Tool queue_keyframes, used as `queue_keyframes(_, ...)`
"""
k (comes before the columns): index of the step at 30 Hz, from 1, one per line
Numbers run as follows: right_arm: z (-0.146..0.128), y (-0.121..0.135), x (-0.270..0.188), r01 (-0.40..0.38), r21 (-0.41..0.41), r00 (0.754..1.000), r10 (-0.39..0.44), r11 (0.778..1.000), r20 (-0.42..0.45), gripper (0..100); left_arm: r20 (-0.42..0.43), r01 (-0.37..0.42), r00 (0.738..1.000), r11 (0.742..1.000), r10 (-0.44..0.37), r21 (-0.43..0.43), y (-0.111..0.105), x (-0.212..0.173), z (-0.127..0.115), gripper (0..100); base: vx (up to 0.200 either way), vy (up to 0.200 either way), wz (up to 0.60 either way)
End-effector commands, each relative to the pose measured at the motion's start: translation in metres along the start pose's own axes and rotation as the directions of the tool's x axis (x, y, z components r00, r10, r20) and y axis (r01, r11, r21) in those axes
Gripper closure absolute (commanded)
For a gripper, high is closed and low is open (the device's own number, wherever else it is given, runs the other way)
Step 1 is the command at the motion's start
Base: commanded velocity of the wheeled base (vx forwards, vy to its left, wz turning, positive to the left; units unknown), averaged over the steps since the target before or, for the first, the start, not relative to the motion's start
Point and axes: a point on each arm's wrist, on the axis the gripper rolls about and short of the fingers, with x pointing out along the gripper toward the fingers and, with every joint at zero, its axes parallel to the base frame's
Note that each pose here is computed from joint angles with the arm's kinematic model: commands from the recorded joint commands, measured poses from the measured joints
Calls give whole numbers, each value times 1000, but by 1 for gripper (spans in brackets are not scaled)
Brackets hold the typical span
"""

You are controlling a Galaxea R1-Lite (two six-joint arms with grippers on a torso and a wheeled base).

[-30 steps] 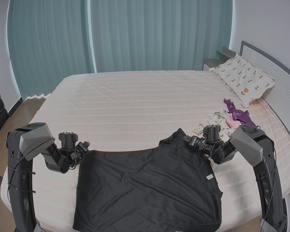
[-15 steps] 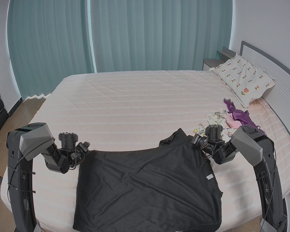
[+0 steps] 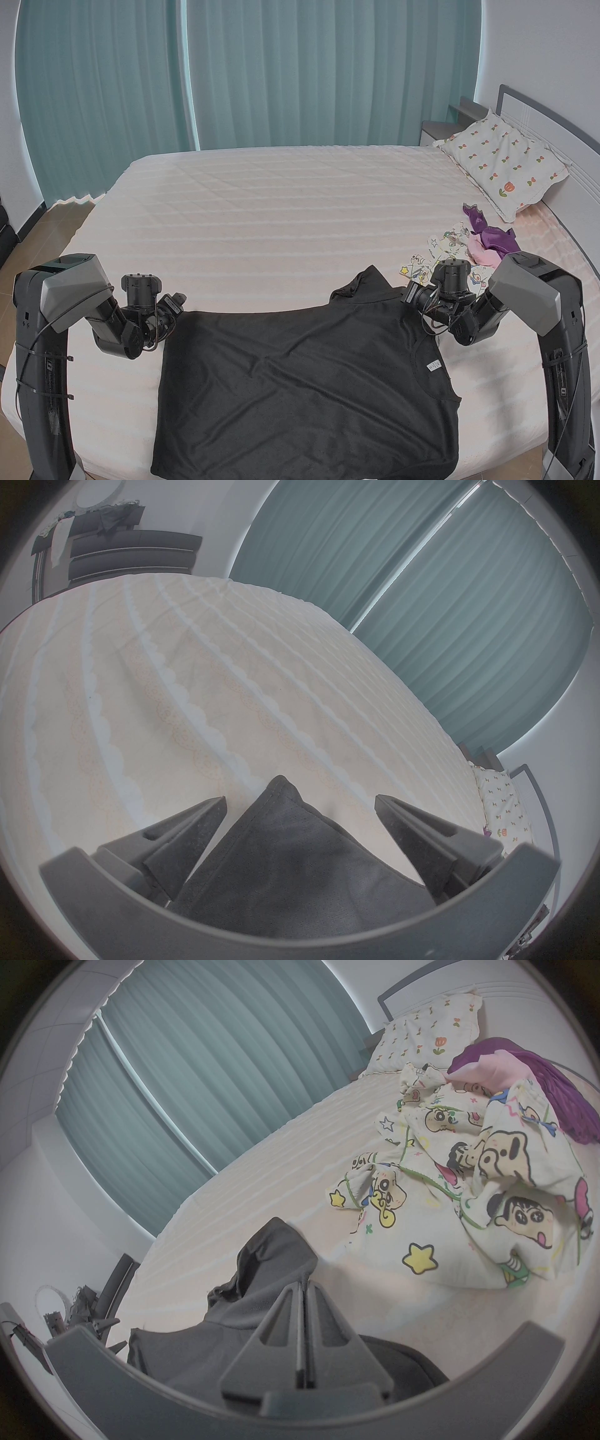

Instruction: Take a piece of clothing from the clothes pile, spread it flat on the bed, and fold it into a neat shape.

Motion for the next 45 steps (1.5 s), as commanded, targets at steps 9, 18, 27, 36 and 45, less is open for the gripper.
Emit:
queue_keyframes(9,-18,-12,-1,35,-42,997,-37,999,-61,0,1,-2,1000,1000,2,0,0,0,0,0,0,0,0)
queue_keyframes(18,3,-11,2,45,-28,999,-45,999,10,0,5,3,1000,1000,-3,-1,-1,-1,1,0,0,0,0)
queue_keyframes(27,37,-3,-53,56,65,997,-59,996,44,0,32,66,997,998,-66,-5,-20,-42,23,0,0,0,0)
queue_keyframes(36,18,-4,-133,99,205,995,-97,974,-21,0,-110,36,993,999,-36,1,0,-91,0,0,-133,0,0)
queue_keyframes(45,-8,-12,-187,140,401,990,-121,905,-72,0,-251,55,966,998,-52,3,26,-157,-35,0,-200,0,0)
